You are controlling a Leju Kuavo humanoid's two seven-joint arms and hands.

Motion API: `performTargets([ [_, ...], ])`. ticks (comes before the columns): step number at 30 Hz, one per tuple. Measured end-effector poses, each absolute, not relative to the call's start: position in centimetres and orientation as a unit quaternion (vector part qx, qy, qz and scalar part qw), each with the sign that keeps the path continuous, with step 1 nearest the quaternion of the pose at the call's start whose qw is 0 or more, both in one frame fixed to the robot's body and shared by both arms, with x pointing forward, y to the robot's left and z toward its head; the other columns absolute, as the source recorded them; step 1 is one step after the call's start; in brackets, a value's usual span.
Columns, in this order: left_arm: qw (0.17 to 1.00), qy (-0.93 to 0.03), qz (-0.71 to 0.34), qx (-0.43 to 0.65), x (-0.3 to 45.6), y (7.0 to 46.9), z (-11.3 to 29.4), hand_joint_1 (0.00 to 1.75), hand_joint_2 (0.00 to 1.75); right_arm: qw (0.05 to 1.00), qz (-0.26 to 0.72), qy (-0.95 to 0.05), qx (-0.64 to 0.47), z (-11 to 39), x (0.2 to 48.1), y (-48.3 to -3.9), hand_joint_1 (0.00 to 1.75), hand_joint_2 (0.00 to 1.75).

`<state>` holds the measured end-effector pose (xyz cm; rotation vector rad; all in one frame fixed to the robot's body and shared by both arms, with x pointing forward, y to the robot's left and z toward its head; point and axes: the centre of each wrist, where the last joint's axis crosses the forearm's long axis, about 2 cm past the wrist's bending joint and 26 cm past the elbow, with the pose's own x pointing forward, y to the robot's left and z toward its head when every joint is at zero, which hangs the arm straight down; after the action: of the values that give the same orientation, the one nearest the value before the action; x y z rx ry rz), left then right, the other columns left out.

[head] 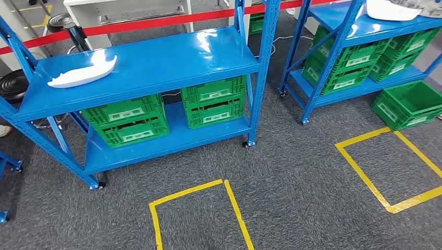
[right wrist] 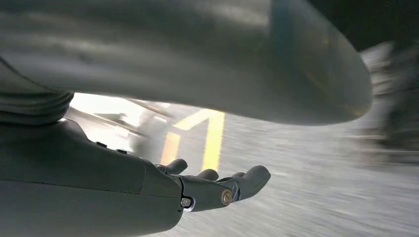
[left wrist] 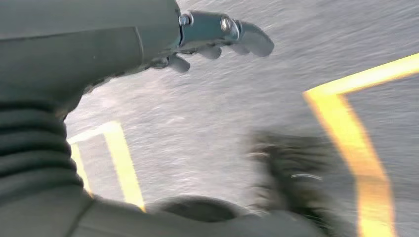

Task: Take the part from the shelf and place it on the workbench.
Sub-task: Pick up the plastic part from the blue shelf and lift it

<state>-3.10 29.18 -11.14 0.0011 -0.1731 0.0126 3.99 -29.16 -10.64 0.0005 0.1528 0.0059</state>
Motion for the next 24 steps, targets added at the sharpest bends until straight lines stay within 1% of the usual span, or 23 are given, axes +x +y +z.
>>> performTargets([
  [2, 0.998, -0.066, 0.006, 0.000, -4.6, 29.2, -11.1, 0.00, 1.75, 0.998, 0.003, 0.056, 0.000, -10.4, 5.5, -29.1, 0.00, 0.00],
  [6, 1.000, 0.027, 0.006, 0.001, -11.5, 29.2, -10.6, 0.00, 0.00, 0.999, 0.002, -0.047, 0.000, -8.5, 11.9, -29.1, 0.00, 0.00],
  [8, 0.999, 0.053, 0.006, 0.002, -13.4, 29.3, -10.2, 0.00, 0.87, 0.997, 0.002, -0.082, 0.000, -7.9, 13.5, -29.2, 0.00, 0.00],
  [10, 0.999, 0.048, 0.006, 0.002, -13.0, 29.3, -10.3, 0.00, 1.75, 0.995, 0.002, -0.100, 0.000, -8.1, 13.0, -29.2, 0.00, 0.00],
  [11, 0.999, 0.033, 0.006, 0.002, -11.8, 29.4, -10.5, 0.00, 1.75, 0.995, 0.002, -0.102, 0.001, -8.4, 12.0, -29.1, 0.00, 0.00],
  [13, 1.000, -0.015, 0.005, 0.002, -8.0, 29.4, -11.0, 0.00, 1.75, 0.996, 0.002, -0.088, 0.002, -9.4, 8.7, -29.0, 0.00, 0.00],
  [16, 0.995, -0.095, 0.006, 0.001, -1.8, 29.2, -11.2, 0.00, 1.75, 1.000, 0.002, -0.009, 0.002, -10.7, 2.7, -29.0, 0.00, 0.00],
  [18, 0.993, -0.120, 0.006, 0.001, 0.1, 29.2, -11.1, 0.00, 1.75, 0.998, 0.002, 0.068, 0.002, -10.9, 0.7, -29.0, 0.00, 0.87],
  [20, 0.993, -0.122, 0.006, 0.002, 0.4, 29.3, -11.1, 0.00, 1.75, 0.996, 0.003, 0.094, 0.002, -10.9, 0.5, -29.0, 0.00, 1.75],
  [24, 0.992, -0.123, 0.006, 0.009, 0.3, 29.3, -11.1, 0.00, 1.75, 0.998, 0.001, 0.056, -0.001, -10.9, 1.1, -29.2, 0.00, 1.75],
])
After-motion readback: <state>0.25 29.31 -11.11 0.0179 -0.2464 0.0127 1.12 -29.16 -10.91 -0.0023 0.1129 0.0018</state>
